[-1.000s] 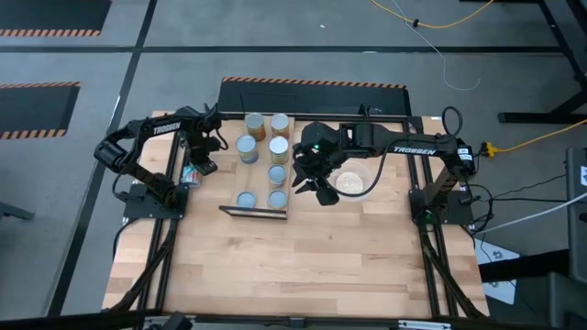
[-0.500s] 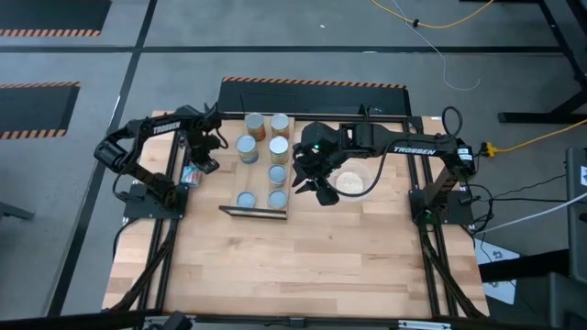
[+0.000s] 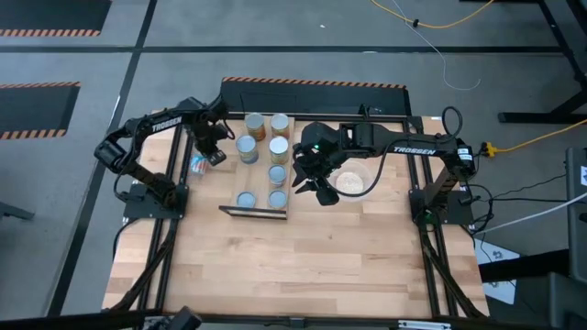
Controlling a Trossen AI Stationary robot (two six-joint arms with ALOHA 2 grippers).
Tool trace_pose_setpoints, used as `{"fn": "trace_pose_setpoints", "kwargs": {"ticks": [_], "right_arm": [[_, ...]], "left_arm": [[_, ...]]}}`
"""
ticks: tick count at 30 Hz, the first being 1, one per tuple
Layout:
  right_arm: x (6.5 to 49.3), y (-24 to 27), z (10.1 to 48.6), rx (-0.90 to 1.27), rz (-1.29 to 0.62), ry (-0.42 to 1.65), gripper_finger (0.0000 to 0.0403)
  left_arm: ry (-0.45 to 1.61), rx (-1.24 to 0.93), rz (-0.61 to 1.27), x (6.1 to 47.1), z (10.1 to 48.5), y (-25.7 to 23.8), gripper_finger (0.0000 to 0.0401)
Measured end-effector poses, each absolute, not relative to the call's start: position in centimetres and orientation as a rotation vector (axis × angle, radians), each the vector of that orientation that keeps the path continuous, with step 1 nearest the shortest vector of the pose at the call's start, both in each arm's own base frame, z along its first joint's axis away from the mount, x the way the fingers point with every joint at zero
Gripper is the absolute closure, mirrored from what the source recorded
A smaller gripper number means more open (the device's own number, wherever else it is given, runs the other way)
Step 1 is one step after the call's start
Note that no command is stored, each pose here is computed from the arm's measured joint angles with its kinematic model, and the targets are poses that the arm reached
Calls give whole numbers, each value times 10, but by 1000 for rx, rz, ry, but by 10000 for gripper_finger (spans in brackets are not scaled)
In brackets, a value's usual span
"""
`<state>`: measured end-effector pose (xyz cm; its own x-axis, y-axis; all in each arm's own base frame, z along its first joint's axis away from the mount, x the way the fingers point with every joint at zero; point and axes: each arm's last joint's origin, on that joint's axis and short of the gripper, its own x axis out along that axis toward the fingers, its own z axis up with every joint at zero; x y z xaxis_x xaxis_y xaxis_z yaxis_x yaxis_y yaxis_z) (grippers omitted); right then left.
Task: Pick and place cans onto a shelf
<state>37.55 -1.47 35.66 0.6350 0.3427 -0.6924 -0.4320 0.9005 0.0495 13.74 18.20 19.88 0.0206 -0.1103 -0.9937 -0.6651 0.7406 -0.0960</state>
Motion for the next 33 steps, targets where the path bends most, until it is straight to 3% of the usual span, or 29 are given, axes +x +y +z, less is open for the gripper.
{"fn": "trace_pose_setpoints", "kwargs": {"ticks": [19, 33], "right_arm": [[374, -15, 356, -130, 450, 778, 304], [374, -15, 355, -131, 451, 781, 304]], "left_arm": [[1192, -329, 963, 181, 213, 205, 401], [1265, -252, 1107, 175, 213, 205, 401]]}}
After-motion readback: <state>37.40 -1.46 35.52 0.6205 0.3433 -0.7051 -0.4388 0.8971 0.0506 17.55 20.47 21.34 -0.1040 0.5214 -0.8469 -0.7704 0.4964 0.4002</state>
